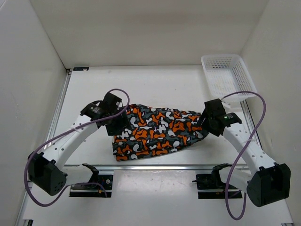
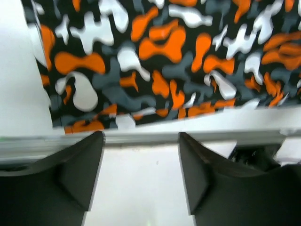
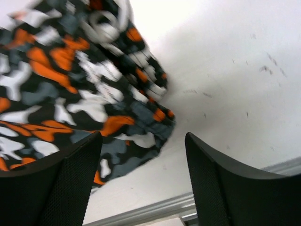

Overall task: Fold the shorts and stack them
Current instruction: Fold the shorts

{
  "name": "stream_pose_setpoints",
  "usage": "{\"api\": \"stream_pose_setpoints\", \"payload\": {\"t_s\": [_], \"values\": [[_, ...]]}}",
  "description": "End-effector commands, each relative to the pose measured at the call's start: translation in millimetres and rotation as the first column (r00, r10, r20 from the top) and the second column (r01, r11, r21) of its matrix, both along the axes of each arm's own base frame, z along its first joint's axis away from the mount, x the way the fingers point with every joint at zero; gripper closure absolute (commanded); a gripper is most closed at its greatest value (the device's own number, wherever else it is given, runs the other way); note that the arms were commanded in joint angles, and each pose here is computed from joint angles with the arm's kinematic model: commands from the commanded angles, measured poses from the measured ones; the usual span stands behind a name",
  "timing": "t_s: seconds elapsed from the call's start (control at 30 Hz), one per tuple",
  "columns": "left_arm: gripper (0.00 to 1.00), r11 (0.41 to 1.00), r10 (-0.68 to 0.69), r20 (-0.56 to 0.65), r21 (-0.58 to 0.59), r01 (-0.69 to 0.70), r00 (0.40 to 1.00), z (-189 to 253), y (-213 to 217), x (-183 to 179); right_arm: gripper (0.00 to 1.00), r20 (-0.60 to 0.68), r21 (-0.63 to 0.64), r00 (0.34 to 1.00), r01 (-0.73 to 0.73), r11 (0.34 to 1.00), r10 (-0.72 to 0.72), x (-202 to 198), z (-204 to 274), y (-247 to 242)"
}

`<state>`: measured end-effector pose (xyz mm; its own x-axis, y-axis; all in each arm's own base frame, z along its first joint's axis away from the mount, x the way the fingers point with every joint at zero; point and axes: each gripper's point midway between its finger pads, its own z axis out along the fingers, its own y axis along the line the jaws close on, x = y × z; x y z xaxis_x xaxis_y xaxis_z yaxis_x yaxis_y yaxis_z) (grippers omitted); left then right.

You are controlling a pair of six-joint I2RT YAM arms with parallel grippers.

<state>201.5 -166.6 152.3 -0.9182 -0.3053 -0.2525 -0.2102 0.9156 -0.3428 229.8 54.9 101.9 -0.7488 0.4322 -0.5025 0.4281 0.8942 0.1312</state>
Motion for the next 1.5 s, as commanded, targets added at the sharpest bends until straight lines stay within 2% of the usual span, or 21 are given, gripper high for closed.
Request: {"api": "stream_pose_setpoints", "payload": {"t_s": [0.0, 0.03, 0.07, 0.13, 0.17, 0.2, 0.3, 0.4, 0.5, 0.6, 0.7, 0.8, 0.83, 0.9, 0.93, 1.0, 1.07, 1.1, 1.17, 1.23, 1.47], "values": [[0.27, 0.998, 0.026, 0.037, 0.059, -0.029, 0.999, -7, 11, 20, 0.27, 0.070, -0.008, 0.997, -0.011, 1.000, 0.012, 24, 27, 4], [0.32, 0.997, 0.036, 0.034, 0.061, -0.038, 0.999, -15, 10, 25, 0.30, 0.072, 0.001, 0.997, -0.031, 1.000, 0.031, 30, 27, 8], [0.43, 0.995, 0.038, -0.006, 0.088, -0.037, 0.999, -35, 13, 28, 0.39, 0.087, 0.030, 0.995, -0.059, 0.998, 0.056, 36, 31, 16], [0.62, 0.995, 0.034, -0.041, 0.099, -0.030, 0.999, -54, 7, 35, 0.51, 0.074, 0.050, 0.985, -0.158, 0.986, 0.154, 39, 24, 37], [0.75, 0.991, 0.034, -0.113, 0.130, -0.019, 0.993, -77, 7, 31, 0.68, 0.085, 0.066, 0.978, -0.195, 0.979, 0.189, 45, 25, 48], [0.90, 0.991, 0.032, -0.147, 0.137, -0.012, 0.989, -88, 7, 28, 0.75, 0.041, 0.074, 0.974, -0.226, 0.971, 0.223, 43, 14, 59], [0.90, 0.989, -0.025, -0.201, 0.136, 0.053, 0.979, -113, -12, 16, 0.89, -0.046, 0.067, 0.975, -0.215, 0.974, 0.219, 39, -17, 60], [0.90, 0.981, -0.048, -0.284, 0.167, 0.099, 0.958, -138, -19, -6, 0.89, -0.116, 0.049, 0.978, -0.171, 0.984, 0.176, 29, -49, 54], [0.90, 0.971, -0.041, -0.352, 0.207, 0.120, 0.935, -159, -18, -23, 0.81, -0.172, 0.010, 0.976, -0.137, 0.991, 0.137, 26, -72, 47], [0.90, 0.968, -0.048, -0.360, 0.212, 0.132, 0.932, -162, -19, -26, 0.63, -0.241, -0.019, 0.962, -0.135, 0.991, 0.126, 24, -89, 44], [0.90, 0.973, -0.067, -0.322, 0.188, 0.133, 0.944, -146, -22, -22, 0.63, -0.267, -0.023, 0.953, -0.159, 0.987, 0.147, 25, -85, 42], [0.90, 0.974, -0.077, -0.263, 0.185, 0.128, 0.962, -118, -23, -12, 0.61, -0.170, 0.004, 0.967, -0.192, 0.981, 0.189, 34, -46, 48], [0.90, 0.974, -0.087, -0.232, 0.182, 0.131, 0.969, -107, -26, -5, 0.50, -0.098, -0.006, 0.977, -0.193, 0.981, 0.192, 40, -19, 46], [0.90, 0.967, -0.072, -0.206, 0.223, 0.119, 0.976, -96, -19, 1, 0.36, -0.022, -0.040, 0.977, -0.211, 0.977, 0.211, 48, 6, 41], [0.90, 0.968, -0.092, -0.167, 0.218, 0.127, 0.982, -84, -22, 10, 0.26, 0.012, -0.056, 0.979, -0.204, 0.977, 0.205, 49, 19, 34], [0.90, 0.964, -0.087, -0.150, 0.235, 0.121, 0.985, -79, -19, 19, 0.20, 0.020, -0.094, 0.978, -0.203, 0.975, 0.206, 55, 26, 23], [0.90, 0.961, -0.093, -0.142, 0.246, 0.127, 0.986, -79, -20, 30, 0.19, 0.004, -0.108, 0.987, -0.162, 0.981, 0.163, 62, 24, 5], [0.90, 0.962, -0.081, -0.144, 0.248, 0.116, 0.986, -80, -18, 35, 0.18, -0.043, -0.113, 0.979, -0.202, 0.973, 0.198, 62, 14, 0], [0.90, 0.961, -0.081, -0.145, 0.250, 0.116, 0.986, -81, -21, 44, 0.19, -0.059, -0.063, 0.960, -0.276, 0.959, 0.273, 68, 5, 6], [0.90, 0.961, -0.093, -0.152, 0.246, 0.129, 0.984, -82, -23, 45, 0.21, -0.103, -0.079, 0.946, -0.315, 0.946, 0.307, 70, -9, 5], [0.90, 0.962, -0.094, -0.144, 0.242, 0.127, 0.985, -80, -26, 49, 0.25, -0.174, -0.038, 0.952, -0.263, 0.964, 0.253, 81, -48, 10]]}}
